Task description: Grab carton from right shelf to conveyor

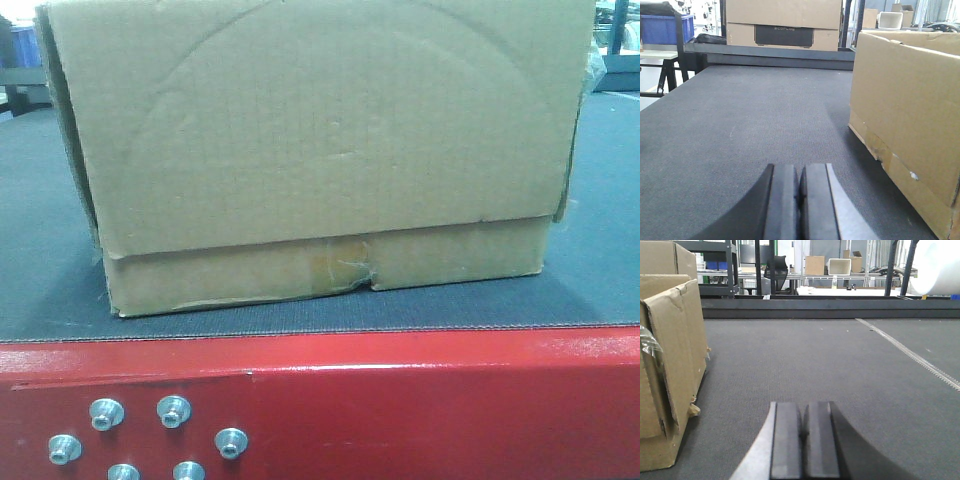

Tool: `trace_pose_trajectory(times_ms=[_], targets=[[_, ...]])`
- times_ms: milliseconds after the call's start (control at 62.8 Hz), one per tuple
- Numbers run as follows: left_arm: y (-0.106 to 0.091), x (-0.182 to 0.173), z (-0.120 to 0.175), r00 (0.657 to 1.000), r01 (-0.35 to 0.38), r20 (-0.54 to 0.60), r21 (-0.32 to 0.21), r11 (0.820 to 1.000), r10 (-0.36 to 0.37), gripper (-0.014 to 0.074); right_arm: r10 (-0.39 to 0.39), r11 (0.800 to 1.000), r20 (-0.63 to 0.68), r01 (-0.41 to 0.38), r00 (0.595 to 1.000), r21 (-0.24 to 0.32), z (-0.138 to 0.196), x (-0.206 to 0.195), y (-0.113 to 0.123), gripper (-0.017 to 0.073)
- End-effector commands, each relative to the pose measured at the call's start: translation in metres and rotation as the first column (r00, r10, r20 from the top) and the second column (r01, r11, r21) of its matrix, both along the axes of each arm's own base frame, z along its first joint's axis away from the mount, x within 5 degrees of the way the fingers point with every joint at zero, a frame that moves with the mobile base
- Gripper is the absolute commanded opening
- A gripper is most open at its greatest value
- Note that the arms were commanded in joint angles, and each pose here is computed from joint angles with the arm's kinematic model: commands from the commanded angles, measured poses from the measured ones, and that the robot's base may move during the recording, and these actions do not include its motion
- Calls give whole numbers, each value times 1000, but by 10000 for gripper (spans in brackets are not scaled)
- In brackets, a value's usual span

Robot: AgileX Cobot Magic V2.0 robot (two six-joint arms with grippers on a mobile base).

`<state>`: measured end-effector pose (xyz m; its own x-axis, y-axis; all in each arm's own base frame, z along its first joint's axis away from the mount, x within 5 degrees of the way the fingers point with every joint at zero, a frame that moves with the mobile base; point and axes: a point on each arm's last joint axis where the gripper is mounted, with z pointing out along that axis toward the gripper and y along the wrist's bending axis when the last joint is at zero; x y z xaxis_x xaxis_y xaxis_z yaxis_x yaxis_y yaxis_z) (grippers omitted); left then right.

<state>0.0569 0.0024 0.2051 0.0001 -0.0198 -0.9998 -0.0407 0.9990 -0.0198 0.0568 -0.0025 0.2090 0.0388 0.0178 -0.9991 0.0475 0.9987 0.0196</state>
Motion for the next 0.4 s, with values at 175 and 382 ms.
trace_pose_trajectory(times_ms=[175,382], targets=[[0,-1,2,1000,-1,24,-1,1000,1,-17,-4,1000,20,4,1000,-8,2,0,0,-70],[0,-1,2,1000,-1,24,-1,1000,1,-17,-4,1000,20,4,1000,-8,2,0,0,-70]])
